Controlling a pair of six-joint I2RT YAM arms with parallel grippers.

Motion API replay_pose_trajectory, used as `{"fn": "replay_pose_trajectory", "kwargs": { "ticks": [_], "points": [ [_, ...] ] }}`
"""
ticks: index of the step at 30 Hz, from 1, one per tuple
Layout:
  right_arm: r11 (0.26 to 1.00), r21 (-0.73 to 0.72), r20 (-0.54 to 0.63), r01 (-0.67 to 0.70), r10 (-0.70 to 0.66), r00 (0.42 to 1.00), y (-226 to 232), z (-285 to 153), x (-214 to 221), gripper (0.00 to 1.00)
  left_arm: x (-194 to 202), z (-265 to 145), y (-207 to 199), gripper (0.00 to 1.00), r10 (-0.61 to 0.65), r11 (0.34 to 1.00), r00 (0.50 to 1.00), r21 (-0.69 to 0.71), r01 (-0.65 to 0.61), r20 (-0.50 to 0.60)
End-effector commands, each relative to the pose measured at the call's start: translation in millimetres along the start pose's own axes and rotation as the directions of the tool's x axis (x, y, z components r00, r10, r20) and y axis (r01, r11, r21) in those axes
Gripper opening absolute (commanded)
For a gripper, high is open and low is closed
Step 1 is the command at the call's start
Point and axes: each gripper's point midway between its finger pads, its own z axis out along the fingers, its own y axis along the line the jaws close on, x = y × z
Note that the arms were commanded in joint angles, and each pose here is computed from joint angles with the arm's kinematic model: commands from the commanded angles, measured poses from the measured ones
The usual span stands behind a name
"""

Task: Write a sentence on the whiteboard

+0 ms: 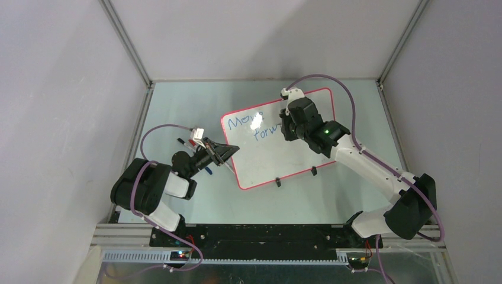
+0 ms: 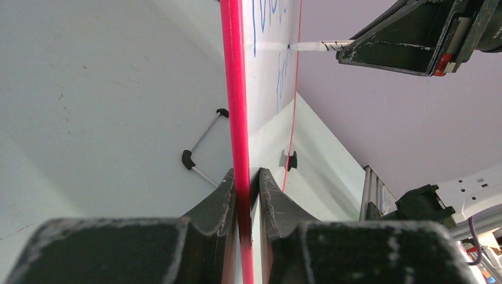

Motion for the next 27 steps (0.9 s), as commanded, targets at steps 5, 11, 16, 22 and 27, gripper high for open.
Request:
{"fn": "replay_pose_trajectory", "kwargs": {
  "ticks": [5, 11, 16, 22, 27],
  "points": [
    [1.0, -0.022, -0.007, -0.01, 0.01, 1.0, 6, -2, -3, 0.0, -19, 5, 2, 0.0, 0.084, 0.996, 0.995, -0.002, -0.084, 0.062],
    [1.0, -0.001, -0.036, 0.003, -0.003, 0.999, 4, -5, 5, 0.0, -19, 5, 2, 0.0, 0.084, 0.996, 0.995, 0.0, -0.084, 0.062],
    [0.999, 0.033, -0.036, 0.01, -0.009, 0.999, -2, -5, 5, 0.0, -19, 4, 2, 0.0, 0.084, 0.996, 0.995, -0.001, -0.084, 0.062],
    [0.999, 0.05, -0.005, -0.003, 0.003, 1.0, -8, -4, -3, 0.0, -19, 4, 2, 0.0, 0.084, 0.996, 0.994, 0.0, -0.084, 0.063],
    [0.999, 0.036, 0.027, -0.017, 0.016, 1.0, -7, -5, -12, 0.0, -19, 4, 2, 0.0, 0.083, 0.997, 0.995, 0.0, -0.083, 0.061]
  ]
}}
